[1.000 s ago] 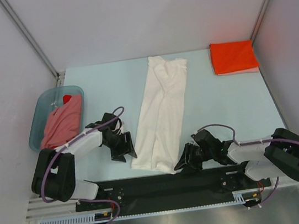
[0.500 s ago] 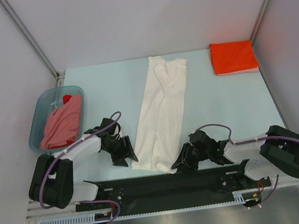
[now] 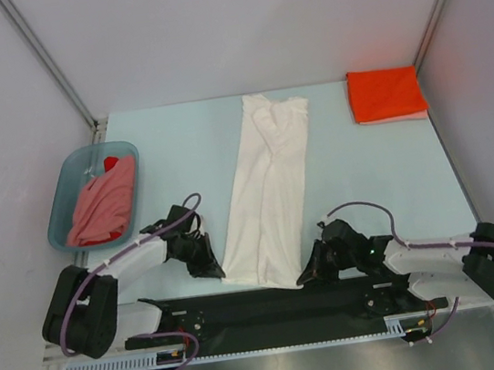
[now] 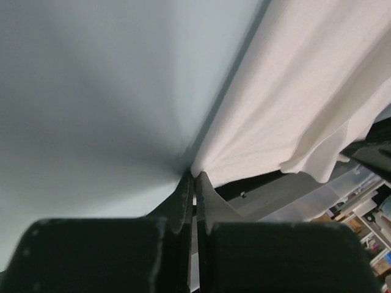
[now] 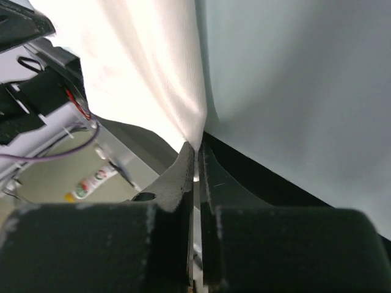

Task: Fold and stack the t-shirts
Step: Fold the tshirt

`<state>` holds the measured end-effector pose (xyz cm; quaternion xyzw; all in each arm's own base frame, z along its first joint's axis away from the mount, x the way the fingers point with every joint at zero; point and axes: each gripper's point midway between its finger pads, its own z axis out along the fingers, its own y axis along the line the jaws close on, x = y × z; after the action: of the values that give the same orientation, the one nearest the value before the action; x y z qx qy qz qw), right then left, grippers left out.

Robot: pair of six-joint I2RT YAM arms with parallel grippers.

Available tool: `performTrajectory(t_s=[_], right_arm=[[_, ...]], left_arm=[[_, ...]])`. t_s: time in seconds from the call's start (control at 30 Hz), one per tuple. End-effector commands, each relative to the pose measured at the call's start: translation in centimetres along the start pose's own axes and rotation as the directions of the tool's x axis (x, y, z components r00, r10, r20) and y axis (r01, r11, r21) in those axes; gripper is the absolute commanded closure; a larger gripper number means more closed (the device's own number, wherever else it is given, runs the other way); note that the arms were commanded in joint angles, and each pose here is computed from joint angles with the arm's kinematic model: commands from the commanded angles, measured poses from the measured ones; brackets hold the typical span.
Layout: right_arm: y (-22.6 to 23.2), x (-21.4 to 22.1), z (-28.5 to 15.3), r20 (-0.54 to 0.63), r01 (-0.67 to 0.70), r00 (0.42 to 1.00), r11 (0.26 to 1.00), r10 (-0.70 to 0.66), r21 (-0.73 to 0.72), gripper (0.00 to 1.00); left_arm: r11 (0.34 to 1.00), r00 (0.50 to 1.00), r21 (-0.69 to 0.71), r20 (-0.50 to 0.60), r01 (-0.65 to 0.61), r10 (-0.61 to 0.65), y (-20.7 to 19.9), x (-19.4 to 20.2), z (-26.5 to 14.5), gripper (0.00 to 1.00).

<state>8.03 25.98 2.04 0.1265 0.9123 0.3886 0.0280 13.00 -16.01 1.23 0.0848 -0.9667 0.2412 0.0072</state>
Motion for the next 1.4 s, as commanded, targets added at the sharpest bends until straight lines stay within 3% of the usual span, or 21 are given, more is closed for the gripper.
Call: performTrajectory(t_s=[0.0, 0.37, 0.57, 0.73, 0.8, 0.83, 0.87, 1.1, 1.37], right_arm=[[-4.3, 0.7, -1.3, 0.007, 0.102, 0.995, 0.989, -0.104, 0.103, 1.0], [-5.3, 2.0, -3.7, -0.001, 0.113, 0.994, 0.991, -0.113, 0.077, 1.0], [-2.7, 0.7, -6.2, 0.079, 0.137, 0.987, 0.989, -0.141, 0.051, 1.0], [0.2, -2.9, -7.6, 0.096, 0.14, 0.985, 0.99, -0.142, 0.029, 1.0], [1.2, -6.2, -8.4, 0.161, 0.105, 0.981, 0.994, -0.105, 0.01, 1.0], [0.9, -6.6, -7.9, 0.109, 0.113, 0.987, 0.993, -0.116, 0.025, 1.0], [2.6, -8.2, -8.6, 0.134, 0.133, 0.982, 0.991, -0.132, 0.001, 1.0], [6.2, -18.3, -8.9, 0.132, 0.21, 0.968, 0.977, -0.213, 0.04, 1.0], [8.0, -28.1, -7.3, 0.093, 0.199, 0.975, 0.979, -0.202, 0.045, 1.0]], left_arm=[[0.999, 0.999, 0.04, -0.026, 0.034, -0.033, -0.2, 2.4, 0.2, 1.0], [0.975, 0.997, 0.223, -0.073, 0.024, -0.008, -5.3, 9.0, -0.3, 1.0], [0.97, 0.999, 0.241, -0.044, 0.016, -0.005, -7.1, 9.3, -1.1, 1.0], [0.954, 0.998, 0.298, 0.038, 0.031, -0.045, -10.3, 5.1, -2.9, 1.0], [0.952, 0.997, 0.306, 0.072, 0.0, -0.023, -11.6, 3.0, -3.7, 1.0], [0.951, 0.994, 0.307, 0.093, 0.02, -0.051, -11.7, 1.4, -4.1, 1.0], [0.946, 0.995, 0.323, 0.092, -0.008, -0.023, -12.3, 0.8, -4.5, 1.0], [0.941, 0.982, 0.326, 0.186, -0.086, 0.026, -16.8, -9.6, -6.7, 1.0], [0.952, 0.99, 0.301, 0.14, -0.048, 0.005, -16.9, -18.0, -3.5, 1.0]])
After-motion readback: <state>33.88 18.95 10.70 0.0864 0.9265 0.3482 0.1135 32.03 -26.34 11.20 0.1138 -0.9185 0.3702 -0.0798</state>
